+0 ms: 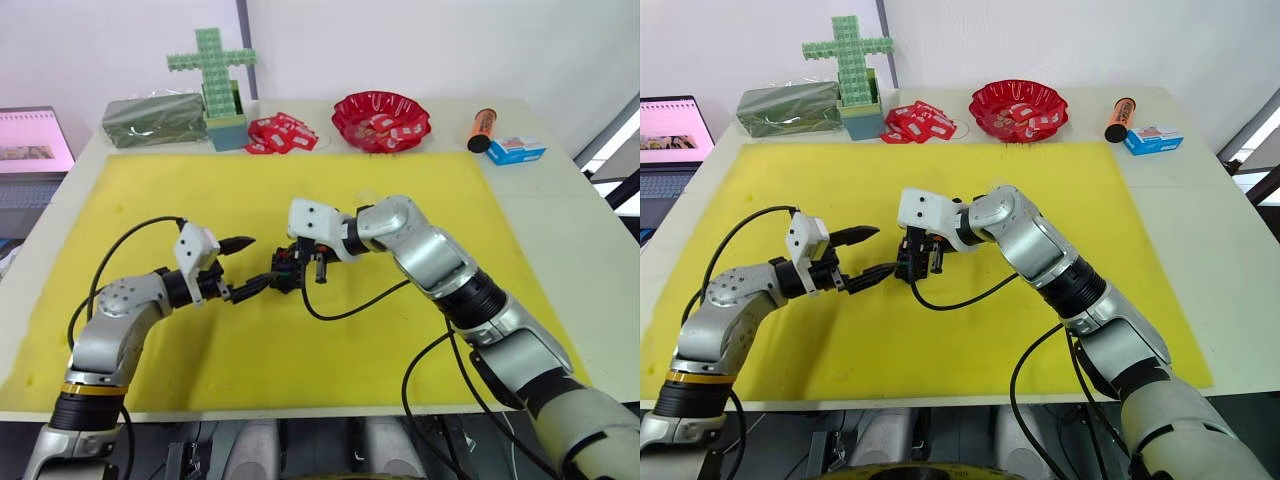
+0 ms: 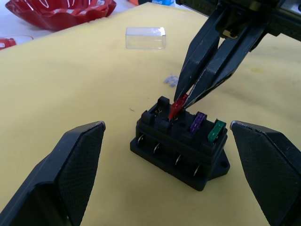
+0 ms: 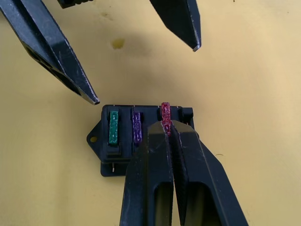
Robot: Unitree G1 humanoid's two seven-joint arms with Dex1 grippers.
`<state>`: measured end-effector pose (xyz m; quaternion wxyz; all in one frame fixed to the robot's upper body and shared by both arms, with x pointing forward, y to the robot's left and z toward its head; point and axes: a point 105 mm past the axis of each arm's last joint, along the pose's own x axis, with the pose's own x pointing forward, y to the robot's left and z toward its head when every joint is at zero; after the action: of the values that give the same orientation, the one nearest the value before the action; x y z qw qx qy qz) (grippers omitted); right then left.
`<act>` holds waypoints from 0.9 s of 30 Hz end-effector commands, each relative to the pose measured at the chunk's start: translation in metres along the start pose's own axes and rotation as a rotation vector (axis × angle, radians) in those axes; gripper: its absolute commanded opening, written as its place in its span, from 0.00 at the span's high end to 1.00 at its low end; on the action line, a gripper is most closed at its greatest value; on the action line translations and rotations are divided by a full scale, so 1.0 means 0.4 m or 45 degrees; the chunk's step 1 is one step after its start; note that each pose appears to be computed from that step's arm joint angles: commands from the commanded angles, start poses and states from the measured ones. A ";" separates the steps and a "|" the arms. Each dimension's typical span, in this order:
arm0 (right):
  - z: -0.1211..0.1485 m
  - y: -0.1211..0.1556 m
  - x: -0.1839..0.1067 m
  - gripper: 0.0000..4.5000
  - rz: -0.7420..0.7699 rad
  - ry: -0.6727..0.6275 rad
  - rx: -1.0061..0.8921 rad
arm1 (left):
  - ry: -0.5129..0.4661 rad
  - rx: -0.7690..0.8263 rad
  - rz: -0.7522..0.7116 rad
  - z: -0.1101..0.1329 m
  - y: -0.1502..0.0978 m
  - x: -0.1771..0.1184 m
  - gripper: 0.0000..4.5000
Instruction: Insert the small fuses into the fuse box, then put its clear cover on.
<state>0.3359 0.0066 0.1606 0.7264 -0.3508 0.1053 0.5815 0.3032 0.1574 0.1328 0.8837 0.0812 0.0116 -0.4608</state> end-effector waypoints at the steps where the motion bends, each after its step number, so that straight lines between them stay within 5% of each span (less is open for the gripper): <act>1: 0.054 -0.017 -0.018 0.99 -0.036 -0.063 -0.075 | -0.032 0.069 0.011 0.032 0.008 -0.012 0.00; 27: 0.032 -0.024 -0.006 0.99 -0.021 -0.032 -0.055 | -0.030 0.072 0.007 0.031 0.005 -0.011 0.00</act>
<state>0.3394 0.0054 0.1558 0.7242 -0.3495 0.1140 0.5835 0.3027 0.1585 0.1324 0.8827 0.0861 0.0135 -0.4618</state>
